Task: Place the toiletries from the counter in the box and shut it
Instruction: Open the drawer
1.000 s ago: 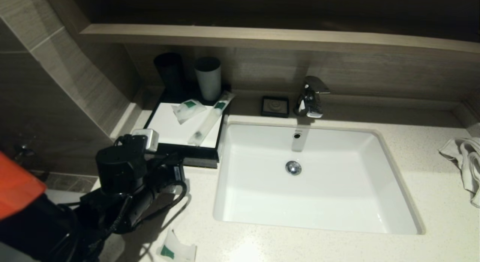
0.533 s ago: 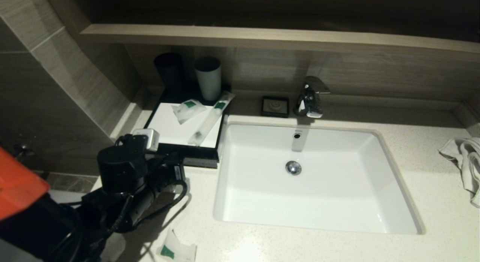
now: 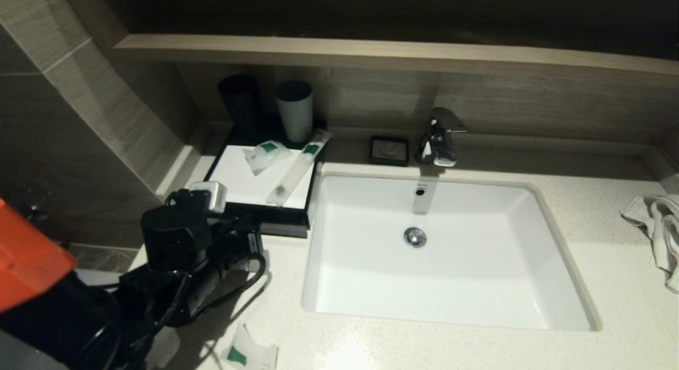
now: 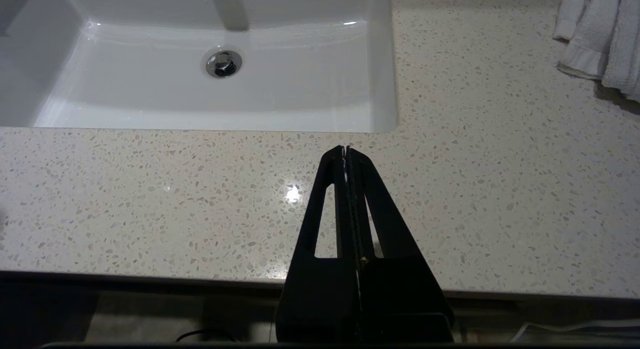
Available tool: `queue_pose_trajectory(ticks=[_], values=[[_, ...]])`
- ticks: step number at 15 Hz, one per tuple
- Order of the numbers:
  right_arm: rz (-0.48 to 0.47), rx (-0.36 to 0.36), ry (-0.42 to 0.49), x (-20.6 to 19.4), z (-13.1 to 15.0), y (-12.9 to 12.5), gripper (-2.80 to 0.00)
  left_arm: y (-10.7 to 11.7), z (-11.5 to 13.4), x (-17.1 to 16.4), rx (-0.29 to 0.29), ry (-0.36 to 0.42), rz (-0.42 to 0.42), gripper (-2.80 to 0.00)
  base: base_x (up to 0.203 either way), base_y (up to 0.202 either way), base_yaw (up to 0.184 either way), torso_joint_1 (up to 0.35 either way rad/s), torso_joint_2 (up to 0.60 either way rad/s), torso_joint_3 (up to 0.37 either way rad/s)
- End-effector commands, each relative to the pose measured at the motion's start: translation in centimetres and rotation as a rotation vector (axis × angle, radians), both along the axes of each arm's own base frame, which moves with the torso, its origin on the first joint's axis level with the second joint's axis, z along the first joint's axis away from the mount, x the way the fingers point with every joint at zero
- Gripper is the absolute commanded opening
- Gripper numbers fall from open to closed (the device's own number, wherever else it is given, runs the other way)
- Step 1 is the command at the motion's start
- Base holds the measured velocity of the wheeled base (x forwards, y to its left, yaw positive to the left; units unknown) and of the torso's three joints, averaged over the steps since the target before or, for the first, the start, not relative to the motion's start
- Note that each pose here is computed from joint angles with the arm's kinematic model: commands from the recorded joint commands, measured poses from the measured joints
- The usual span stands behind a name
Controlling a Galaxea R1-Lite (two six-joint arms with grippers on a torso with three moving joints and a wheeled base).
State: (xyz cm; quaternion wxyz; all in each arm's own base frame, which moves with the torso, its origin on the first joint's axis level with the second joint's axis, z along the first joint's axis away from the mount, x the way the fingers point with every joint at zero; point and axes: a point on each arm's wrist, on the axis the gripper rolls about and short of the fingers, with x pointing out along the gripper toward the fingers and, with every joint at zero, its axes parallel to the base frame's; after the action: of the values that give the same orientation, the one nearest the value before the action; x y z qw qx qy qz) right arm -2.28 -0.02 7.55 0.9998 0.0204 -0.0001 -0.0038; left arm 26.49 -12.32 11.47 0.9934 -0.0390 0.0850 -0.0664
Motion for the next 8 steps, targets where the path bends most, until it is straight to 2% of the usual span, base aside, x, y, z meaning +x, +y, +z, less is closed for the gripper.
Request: queue_pose_trajectory(ticks=[1,8], values=[[0.000,-0.001,0.002,0.01,0.00,0.00,-2.80,0.02,-0.23,0.18,0.001,0.005,0.004,-2.80,0.000,0.000,0.000,0.000,0.00,0.000],[0.000,0.001,0.002,0.01,0.00,0.00,-2.80,-0.08,-0.26,0.40,0.000,0.003,0.006,-2.80,0.000,0.000,0.000,0.000,0.00,0.000]])
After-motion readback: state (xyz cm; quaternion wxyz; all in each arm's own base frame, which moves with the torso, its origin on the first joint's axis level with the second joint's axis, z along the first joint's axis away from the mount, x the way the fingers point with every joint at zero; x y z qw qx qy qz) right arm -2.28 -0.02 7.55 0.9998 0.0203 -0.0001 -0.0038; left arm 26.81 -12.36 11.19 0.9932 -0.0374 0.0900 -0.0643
